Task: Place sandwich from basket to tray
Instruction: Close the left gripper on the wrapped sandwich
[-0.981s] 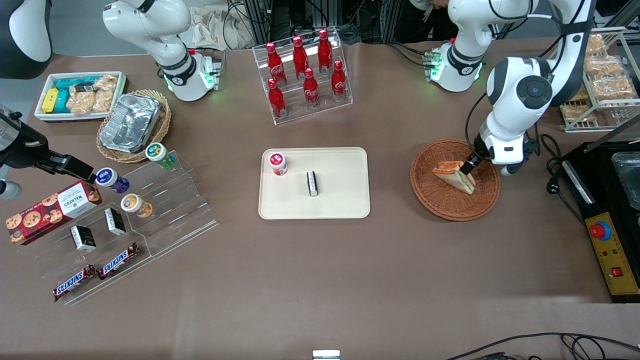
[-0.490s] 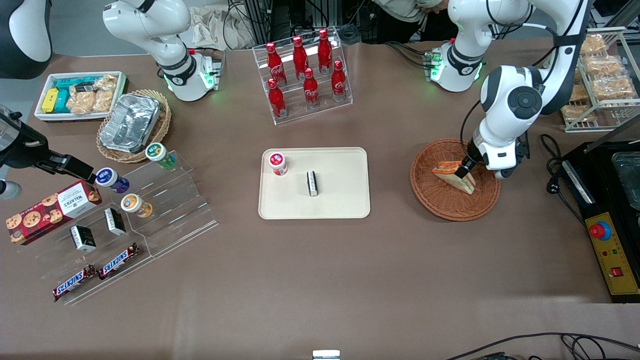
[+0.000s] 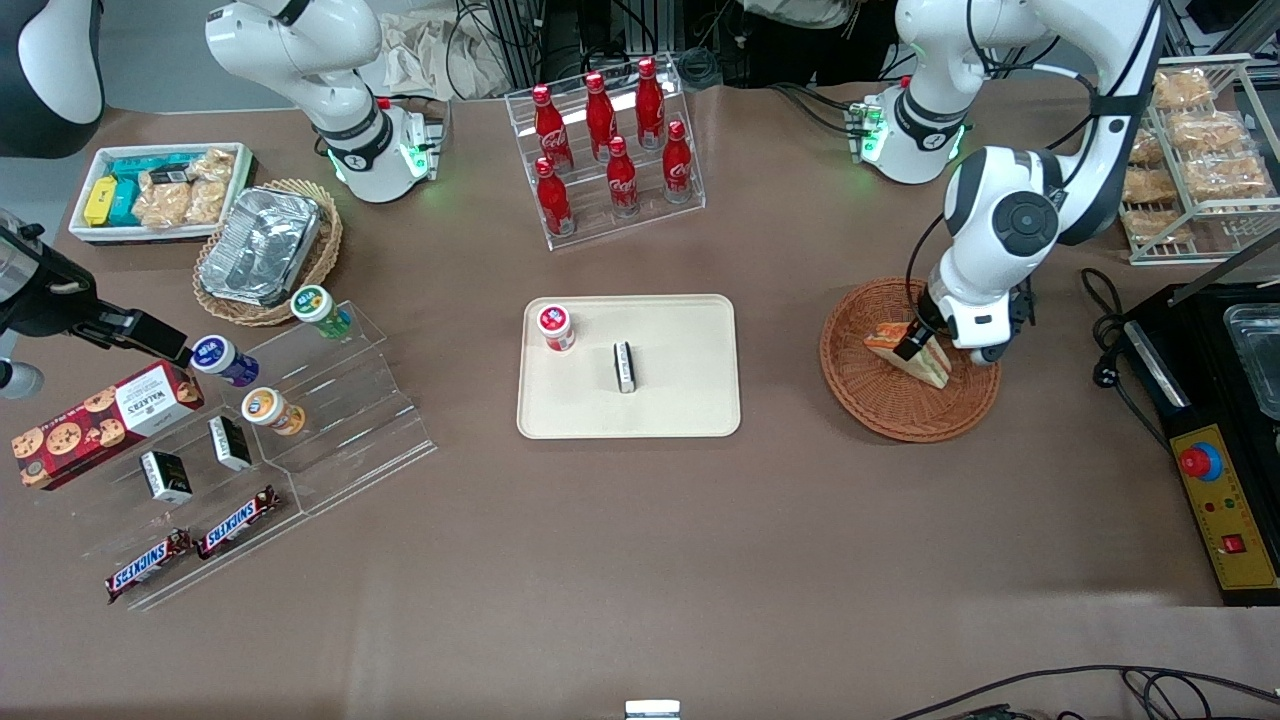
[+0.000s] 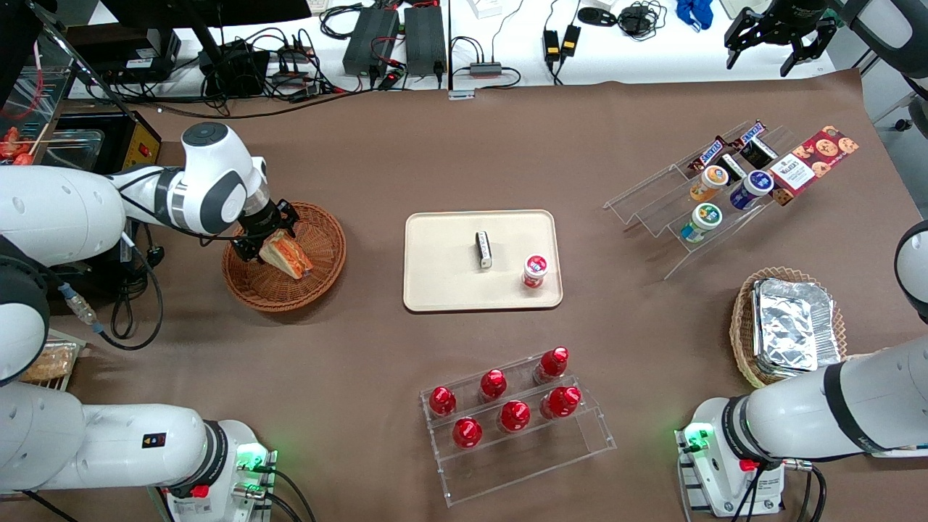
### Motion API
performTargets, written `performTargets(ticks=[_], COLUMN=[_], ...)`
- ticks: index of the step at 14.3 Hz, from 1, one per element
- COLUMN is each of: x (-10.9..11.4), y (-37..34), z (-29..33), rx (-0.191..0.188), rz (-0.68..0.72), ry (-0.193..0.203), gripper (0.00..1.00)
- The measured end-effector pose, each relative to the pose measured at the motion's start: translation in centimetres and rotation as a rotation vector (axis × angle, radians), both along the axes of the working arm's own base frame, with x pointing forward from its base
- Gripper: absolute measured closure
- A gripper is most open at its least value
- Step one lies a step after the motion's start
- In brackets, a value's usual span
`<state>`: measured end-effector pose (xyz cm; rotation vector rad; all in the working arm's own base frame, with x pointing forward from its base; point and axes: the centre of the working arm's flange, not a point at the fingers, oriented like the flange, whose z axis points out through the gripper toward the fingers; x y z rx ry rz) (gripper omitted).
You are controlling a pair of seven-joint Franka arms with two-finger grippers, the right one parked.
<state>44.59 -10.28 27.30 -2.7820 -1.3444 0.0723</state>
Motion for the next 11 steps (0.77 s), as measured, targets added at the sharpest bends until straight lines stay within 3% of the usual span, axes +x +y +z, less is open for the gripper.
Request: performTargets(ticks=[8, 11], x=[0.05, 0.10], y=[-0.16, -0.13], z=[-0.99, -1.00], rx=[0.008, 0.008], rz=[0.003, 0.004], ry=[0.006, 0.006], gripper=[0.17, 0.29])
